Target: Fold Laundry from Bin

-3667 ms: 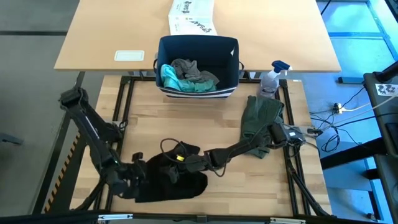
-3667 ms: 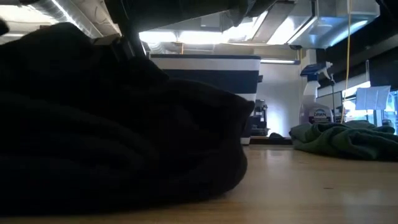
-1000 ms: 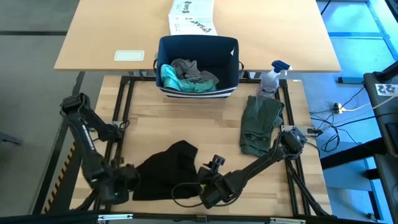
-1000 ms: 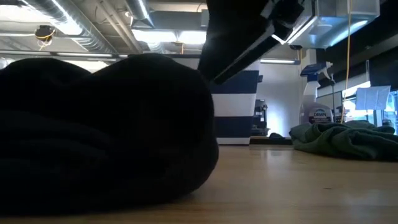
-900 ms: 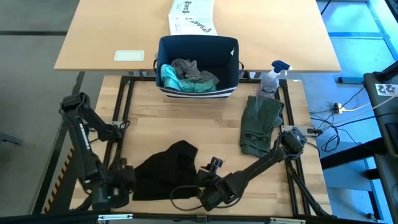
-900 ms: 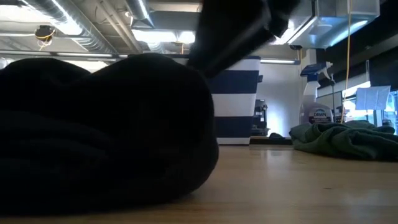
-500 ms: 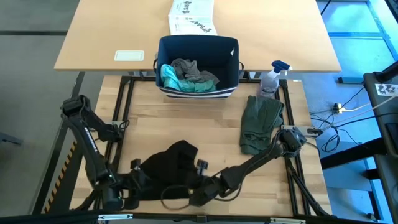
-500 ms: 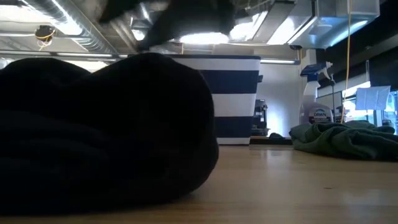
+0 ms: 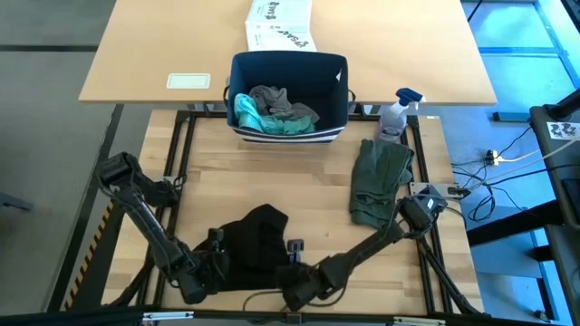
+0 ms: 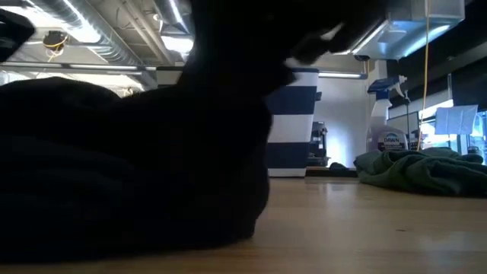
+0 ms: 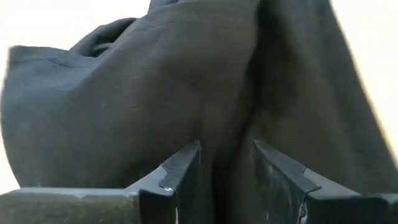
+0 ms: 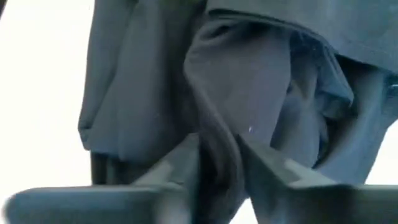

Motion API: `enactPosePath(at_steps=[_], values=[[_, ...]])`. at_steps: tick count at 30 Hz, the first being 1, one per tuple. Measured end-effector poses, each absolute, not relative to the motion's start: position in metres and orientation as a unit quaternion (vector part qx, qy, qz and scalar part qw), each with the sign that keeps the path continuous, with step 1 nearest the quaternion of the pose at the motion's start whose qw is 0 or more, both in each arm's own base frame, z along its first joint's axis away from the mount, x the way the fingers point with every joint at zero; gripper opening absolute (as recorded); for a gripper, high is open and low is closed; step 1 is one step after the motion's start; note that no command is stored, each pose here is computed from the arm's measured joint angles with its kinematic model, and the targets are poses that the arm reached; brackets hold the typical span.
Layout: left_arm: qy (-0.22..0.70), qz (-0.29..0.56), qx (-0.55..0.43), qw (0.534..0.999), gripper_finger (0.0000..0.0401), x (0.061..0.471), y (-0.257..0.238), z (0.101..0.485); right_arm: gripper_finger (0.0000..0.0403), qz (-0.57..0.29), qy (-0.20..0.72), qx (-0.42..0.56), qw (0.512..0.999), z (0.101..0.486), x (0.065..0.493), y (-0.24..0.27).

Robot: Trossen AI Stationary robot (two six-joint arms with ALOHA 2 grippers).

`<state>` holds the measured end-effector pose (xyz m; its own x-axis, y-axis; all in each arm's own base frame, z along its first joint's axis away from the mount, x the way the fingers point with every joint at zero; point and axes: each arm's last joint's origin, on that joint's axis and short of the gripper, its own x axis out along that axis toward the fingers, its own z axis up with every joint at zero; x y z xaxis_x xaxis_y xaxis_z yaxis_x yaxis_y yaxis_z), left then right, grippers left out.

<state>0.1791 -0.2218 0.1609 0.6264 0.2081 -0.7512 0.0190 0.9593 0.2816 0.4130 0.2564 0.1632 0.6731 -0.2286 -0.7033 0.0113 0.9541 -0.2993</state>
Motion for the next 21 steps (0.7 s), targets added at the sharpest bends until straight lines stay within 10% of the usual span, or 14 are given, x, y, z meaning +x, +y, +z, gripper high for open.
enactPosePath(at_steps=[4,9,21], values=[[0.444,0.103,0.194,0.869,0.0105,0.184,-0.207,0.153,0.0012,-0.092,0.382,-0.141,0.909,0.173,0.409,0.262],[0.452,0.153,0.2,0.856,0.0013,0.181,-0.2,0.178,0.0023,-0.131,0.391,-0.132,0.901,0.195,0.379,0.288],[0.347,0.186,0.099,0.914,0.0001,0.125,-0.177,0.277,0.0008,-0.348,0.338,-0.043,0.873,0.244,0.284,0.287]])
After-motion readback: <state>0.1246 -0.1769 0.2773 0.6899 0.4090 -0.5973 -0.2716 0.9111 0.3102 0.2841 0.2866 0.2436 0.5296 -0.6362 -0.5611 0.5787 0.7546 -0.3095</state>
